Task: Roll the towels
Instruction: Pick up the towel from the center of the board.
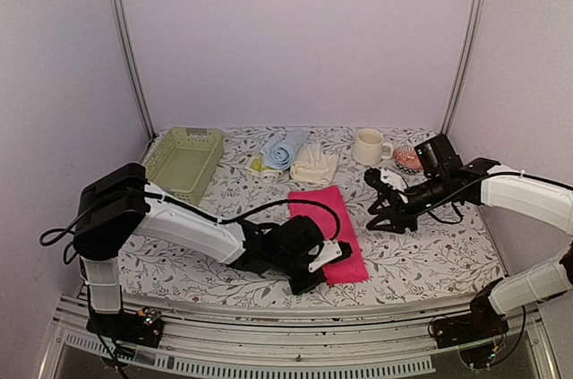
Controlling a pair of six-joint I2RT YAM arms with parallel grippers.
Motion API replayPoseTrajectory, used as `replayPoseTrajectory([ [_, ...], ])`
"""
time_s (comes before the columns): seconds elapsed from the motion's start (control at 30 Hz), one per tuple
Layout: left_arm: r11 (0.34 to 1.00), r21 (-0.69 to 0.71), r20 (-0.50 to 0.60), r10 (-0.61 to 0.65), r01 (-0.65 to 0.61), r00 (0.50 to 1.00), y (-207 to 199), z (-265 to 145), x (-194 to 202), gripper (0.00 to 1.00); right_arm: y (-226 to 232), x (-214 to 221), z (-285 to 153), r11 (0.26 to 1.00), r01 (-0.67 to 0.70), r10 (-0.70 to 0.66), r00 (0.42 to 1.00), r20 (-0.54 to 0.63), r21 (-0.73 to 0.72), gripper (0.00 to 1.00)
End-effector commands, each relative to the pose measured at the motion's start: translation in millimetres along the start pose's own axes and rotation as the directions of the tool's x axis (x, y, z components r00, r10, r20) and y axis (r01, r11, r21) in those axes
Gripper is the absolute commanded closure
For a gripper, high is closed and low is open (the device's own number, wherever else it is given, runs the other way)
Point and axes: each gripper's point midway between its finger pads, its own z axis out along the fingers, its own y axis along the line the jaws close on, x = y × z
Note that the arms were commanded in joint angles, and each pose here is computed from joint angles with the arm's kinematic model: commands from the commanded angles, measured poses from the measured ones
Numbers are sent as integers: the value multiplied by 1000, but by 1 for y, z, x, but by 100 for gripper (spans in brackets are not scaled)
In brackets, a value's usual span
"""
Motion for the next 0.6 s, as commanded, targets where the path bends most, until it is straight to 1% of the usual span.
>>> replayPoseTrajectory([
  [0.0,1000,16,-140,-12,14,990,-7,11,45,99,25,-6,-20,996,72,-72,997,1,-48,54],
  [0.03,999,28,-135,-20,25,991,-9,9,43,100,34,-3,-18,993,101,-103,995,-15,-65,54],
  [0.1,995,79,-117,-50,59,992,-14,6,36,100,50,13,-6,984,162,-169,981,-97,-76,55],
  [0.2,965,205,-93,-147,163,985,-20,-2,24,100,70,32,12,966,239,-253,953,-168,-101,56],
  [0.27,928,281,-95,-225,243,970,-19,-7,17,100,75,39,21,959,257,-275,943,-188,-116,55],
  [0.37,866,377,-101,-313,327,944,-21,-14,10,100,82,46,35,946,296,-318,925,-210,-129,53],
  [0.5,793,440,-124,-412,422,903,-14,-16,8,100,89,53,53,915,385,-403,892,-207,-122,49],
  [0.57,767,460,-136,-436,446,890,-13,-15,8,100,91,53,60,904,411,-426,882,-199,-114,47],
])
